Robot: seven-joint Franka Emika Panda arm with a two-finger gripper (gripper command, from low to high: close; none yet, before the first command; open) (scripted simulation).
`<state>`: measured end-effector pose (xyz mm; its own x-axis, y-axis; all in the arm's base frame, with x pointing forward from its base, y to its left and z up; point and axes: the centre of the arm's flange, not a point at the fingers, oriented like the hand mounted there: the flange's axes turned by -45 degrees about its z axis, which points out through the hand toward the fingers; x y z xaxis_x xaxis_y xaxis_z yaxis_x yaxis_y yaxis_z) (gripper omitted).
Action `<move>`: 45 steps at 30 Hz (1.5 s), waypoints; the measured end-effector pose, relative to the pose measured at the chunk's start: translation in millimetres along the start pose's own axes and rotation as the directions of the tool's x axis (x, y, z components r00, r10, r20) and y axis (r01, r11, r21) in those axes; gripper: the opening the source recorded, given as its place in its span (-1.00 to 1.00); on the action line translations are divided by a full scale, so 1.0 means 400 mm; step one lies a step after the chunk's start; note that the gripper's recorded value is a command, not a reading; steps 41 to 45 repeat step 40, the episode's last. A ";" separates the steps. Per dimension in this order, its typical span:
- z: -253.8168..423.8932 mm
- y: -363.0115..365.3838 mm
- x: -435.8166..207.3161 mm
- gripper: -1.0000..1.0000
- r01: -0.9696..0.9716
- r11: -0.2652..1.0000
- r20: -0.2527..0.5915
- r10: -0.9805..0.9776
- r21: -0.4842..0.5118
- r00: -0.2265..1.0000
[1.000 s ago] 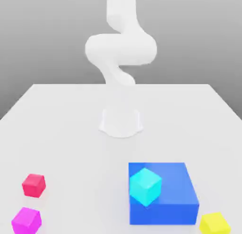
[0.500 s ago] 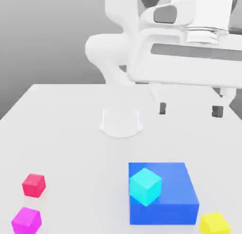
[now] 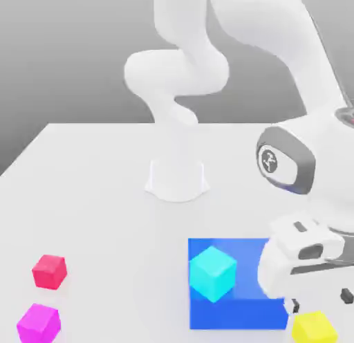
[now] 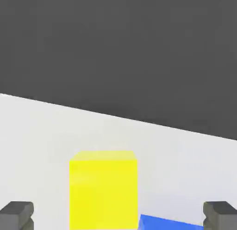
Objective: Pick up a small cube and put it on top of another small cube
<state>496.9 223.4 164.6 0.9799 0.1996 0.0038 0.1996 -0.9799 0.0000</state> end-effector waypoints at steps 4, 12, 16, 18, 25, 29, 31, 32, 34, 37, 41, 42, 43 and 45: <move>0.071 -0.002 -0.003 -1.00 0.001 1.000 0.003 -0.001 0.001 1.000; -0.014 -0.003 -0.002 -1.00 0.001 1.000 0.002 -0.001 0.002 1.000; -0.084 0.130 -0.002 -1.00 -0.147 0.989 -0.001 0.147 -0.005 0.989; -0.096 0.254 -0.018 -1.00 -0.309 0.951 -0.001 0.309 -0.016 0.951; -0.136 0.644 -0.169 -1.00 -0.796 0.604 -0.015 0.796 -0.031 0.605; -0.159 0.815 -0.303 -1.00 -0.954 0.298 -0.019 0.954 -0.018 0.299; -0.164 0.901 -0.382 -1.00 -0.993 0.115 -0.017 0.993 -0.012 0.115; -0.160 0.946 -0.425 -1.00 -1.000 0.016 -0.015 1.000 -0.009 0.016; -0.128 1.021 -0.501 -1.00 -0.986 -0.168 -0.009 0.986 -0.004 -0.168; -0.056 1.074 -0.563 1.00 -0.949 -0.317 -0.002 0.949 -0.002 -0.317; -0.056 1.074 -0.563 1.00 -0.949 -0.317 -0.002 0.949 -0.002 -0.317; -0.056 1.074 -0.563 1.00 -0.949 -0.317 -0.002 0.949 -0.002 -0.317; -0.056 1.074 -0.563 1.00 -0.949 -0.317 -0.002 0.949 -0.002 -0.317; -0.056 1.074 -0.563 1.00 -0.949 -0.317 -0.002 0.949 -0.002 -0.317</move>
